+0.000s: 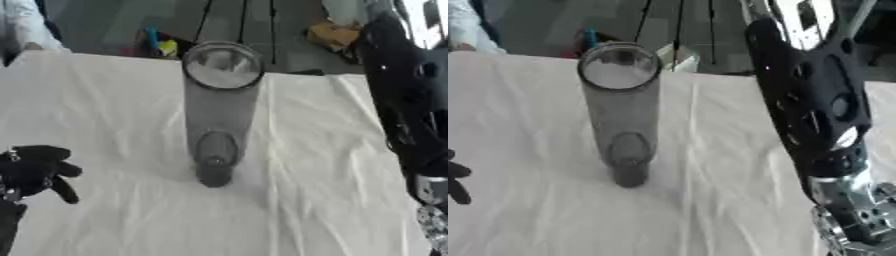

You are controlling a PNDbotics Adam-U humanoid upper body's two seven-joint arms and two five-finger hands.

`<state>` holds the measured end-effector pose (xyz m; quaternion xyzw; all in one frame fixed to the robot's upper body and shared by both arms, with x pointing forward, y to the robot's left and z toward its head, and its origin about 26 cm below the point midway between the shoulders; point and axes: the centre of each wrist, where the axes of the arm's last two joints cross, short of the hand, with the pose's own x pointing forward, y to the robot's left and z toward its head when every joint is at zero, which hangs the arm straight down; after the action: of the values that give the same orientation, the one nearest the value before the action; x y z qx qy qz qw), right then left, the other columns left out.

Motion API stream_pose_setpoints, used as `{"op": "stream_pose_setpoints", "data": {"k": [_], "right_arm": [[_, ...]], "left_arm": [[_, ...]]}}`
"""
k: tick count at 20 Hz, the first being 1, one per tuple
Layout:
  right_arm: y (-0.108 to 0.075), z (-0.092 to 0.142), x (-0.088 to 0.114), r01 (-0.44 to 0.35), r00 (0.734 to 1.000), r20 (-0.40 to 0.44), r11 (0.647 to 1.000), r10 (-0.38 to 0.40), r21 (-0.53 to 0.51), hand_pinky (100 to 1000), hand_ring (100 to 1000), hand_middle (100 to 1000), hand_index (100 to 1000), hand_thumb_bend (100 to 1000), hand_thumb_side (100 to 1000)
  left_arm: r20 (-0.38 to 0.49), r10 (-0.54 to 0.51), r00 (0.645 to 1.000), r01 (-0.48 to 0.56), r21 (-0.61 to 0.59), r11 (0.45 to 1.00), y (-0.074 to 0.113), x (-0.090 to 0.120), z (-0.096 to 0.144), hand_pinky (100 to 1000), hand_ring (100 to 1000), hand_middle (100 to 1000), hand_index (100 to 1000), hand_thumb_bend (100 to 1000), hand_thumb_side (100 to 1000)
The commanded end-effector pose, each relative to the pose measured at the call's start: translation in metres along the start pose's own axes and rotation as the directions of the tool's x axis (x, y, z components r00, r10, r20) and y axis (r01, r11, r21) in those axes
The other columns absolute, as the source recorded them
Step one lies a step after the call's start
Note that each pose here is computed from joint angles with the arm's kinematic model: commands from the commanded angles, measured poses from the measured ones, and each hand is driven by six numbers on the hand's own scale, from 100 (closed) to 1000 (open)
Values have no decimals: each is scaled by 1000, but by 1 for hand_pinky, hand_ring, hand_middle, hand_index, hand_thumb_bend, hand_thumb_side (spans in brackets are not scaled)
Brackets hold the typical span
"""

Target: Arrange flowers into the vase.

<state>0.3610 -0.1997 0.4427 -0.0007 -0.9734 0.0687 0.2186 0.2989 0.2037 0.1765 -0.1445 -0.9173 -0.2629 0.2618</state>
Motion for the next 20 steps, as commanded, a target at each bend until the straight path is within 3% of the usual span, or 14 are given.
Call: {"op": "stream_pose_setpoints", "data": {"k": [1, 20], "right_arm": [[4, -4, 4, -26, 999, 23, 999, 25, 37, 100, 100, 100, 100, 100, 519], [13, 3, -6, -59, 996, -55, 982, 69, 178, 100, 123, 100, 100, 100, 536]], "left_arm": [[19, -12, 1000, 13, -21, 1000, 2, 6, -5, 481, 690, 738, 742, 100, 1000], [9, -22, 1000, 22, -24, 999, 2, 6, -6, 480, 693, 738, 741, 100, 1000]]}}
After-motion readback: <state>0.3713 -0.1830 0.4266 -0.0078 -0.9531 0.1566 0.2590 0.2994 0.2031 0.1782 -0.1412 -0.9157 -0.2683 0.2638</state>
